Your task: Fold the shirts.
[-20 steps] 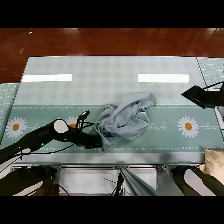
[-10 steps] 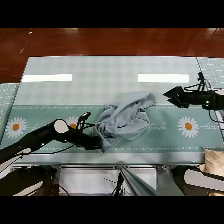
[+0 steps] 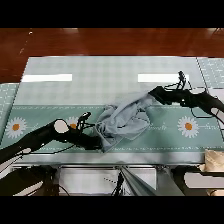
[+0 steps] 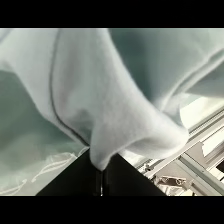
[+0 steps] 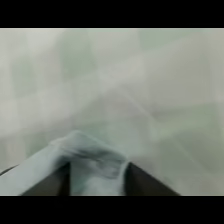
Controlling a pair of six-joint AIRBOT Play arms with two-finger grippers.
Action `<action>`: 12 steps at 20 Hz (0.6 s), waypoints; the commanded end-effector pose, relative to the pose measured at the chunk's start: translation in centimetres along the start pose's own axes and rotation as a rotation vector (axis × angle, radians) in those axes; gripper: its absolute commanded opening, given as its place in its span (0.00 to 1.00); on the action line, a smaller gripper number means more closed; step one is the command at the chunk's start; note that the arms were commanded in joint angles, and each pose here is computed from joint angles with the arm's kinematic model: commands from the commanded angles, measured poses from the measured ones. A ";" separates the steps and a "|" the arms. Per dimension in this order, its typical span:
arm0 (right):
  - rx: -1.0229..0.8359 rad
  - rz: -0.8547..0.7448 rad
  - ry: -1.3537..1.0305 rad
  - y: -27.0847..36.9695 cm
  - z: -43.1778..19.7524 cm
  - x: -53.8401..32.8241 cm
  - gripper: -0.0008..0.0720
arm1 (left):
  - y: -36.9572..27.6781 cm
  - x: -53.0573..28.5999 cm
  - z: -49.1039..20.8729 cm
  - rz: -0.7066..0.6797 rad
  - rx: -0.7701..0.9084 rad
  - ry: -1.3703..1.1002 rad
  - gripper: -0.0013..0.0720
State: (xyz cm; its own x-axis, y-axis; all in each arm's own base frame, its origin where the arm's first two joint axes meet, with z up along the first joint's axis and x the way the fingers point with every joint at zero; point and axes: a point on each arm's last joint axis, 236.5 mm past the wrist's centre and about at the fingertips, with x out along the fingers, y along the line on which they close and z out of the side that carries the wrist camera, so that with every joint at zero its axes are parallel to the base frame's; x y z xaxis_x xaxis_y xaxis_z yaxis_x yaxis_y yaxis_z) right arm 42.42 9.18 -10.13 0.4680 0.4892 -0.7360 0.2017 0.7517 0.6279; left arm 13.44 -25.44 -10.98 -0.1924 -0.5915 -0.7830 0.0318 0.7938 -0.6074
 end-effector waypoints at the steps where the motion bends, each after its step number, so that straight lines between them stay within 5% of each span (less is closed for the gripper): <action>1: -0.062 -0.031 0.028 0.2 -1.5 1.8 0.25 | 0.0 0.0 0.0 0.000 0.001 -0.002 0.05; 2: -0.088 -0.010 0.042 1.0 -1.5 1.3 0.04 | -0.1 -0.1 0.3 -0.002 0.005 -0.008 0.05; 7: -0.264 0.095 -0.165 7.1 5.3 -8.8 0.04 | -5.2 -5.6 6.7 -0.080 0.112 -0.261 0.04; 12: -0.496 0.109 -0.561 15.2 10.8 -26.1 0.04 | -12.3 -22.9 12.9 -0.116 0.336 -0.734 0.04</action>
State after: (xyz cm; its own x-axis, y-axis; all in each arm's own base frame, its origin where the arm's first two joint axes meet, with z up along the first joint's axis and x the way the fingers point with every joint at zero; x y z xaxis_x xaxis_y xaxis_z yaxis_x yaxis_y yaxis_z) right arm 44.68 5.16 11.61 0.7508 0.4389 -0.4936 -0.1510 0.8416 0.5186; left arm 26.26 -26.15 3.63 0.2618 -0.7156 -0.6475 0.2497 0.6983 -0.6708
